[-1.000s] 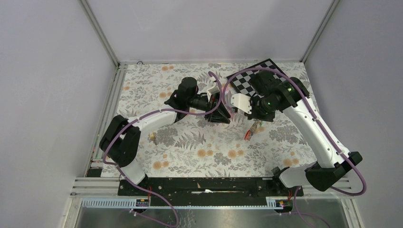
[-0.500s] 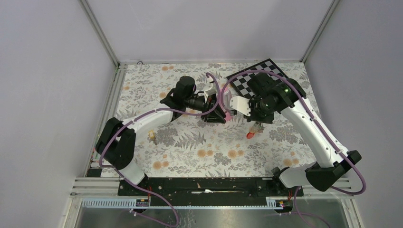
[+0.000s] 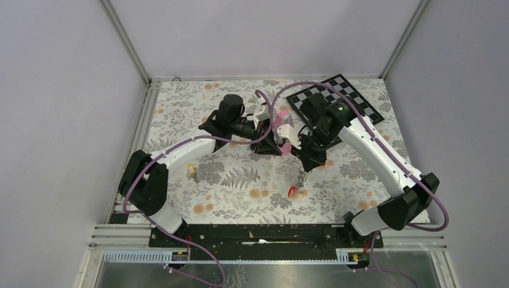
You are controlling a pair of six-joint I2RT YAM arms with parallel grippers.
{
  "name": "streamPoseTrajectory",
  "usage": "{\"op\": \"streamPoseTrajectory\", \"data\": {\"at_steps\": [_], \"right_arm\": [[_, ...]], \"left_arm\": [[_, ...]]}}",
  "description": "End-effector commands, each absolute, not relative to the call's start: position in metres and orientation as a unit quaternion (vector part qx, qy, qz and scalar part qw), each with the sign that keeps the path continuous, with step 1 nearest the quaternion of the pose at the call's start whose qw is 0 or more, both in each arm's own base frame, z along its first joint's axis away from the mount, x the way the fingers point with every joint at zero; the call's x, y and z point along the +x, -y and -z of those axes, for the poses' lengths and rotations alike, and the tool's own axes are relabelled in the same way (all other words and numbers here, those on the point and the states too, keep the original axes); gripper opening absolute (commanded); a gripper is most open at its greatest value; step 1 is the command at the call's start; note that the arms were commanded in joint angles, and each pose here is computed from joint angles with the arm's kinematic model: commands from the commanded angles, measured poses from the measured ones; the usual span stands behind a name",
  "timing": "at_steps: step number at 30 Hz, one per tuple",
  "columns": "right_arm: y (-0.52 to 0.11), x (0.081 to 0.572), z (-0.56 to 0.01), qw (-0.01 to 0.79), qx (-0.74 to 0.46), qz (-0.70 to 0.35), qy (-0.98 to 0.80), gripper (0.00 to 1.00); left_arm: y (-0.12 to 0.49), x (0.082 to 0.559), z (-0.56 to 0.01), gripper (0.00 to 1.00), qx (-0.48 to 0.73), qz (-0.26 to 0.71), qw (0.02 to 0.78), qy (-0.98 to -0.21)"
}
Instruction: Put the keys on the keyring
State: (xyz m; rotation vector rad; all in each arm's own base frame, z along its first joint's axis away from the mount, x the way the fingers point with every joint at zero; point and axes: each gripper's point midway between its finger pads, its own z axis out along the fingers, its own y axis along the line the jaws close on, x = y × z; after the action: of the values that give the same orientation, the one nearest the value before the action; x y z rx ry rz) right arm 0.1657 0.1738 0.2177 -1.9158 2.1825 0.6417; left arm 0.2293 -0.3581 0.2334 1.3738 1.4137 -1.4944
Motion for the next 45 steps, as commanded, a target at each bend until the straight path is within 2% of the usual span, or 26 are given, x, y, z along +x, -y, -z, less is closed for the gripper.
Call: {"op": "streamPoseTrajectory", "data": {"at_steps": [1, 6, 15, 22, 45], "right_arm": [[-0.202, 0.158, -0.229, 0.106, -0.611, -0.283, -0.731, 0.00], [-0.219, 0.169, -0.232, 0.134, -0.595, -0.304, -0.732, 0.00], [-0.231, 0.184, -0.235, 0.169, -0.579, -0.305, -0.737, 0.00], [-0.232, 0.185, -0.235, 0.169, -0.578, -0.307, -0.737, 0.00], [-0.232, 0.184, -0.232, 0.167, -0.575, -0.308, -0.739, 0.00]], "left_arm": [[0.356, 0.205, -0.266, 0.44, 0.544, 0.602, 0.357, -0.463], [0.351, 0.186, -0.280, 0.47, 0.501, 0.650, 0.362, -0.443], [0.355, 0.174, -0.279, 0.47, 0.496, 0.660, 0.341, -0.450], [0.362, 0.184, -0.272, 0.36, 0.489, 0.645, 0.342, -0.478], [0.371, 0.192, -0.271, 0.27, 0.477, 0.641, 0.344, -0.492]]}}
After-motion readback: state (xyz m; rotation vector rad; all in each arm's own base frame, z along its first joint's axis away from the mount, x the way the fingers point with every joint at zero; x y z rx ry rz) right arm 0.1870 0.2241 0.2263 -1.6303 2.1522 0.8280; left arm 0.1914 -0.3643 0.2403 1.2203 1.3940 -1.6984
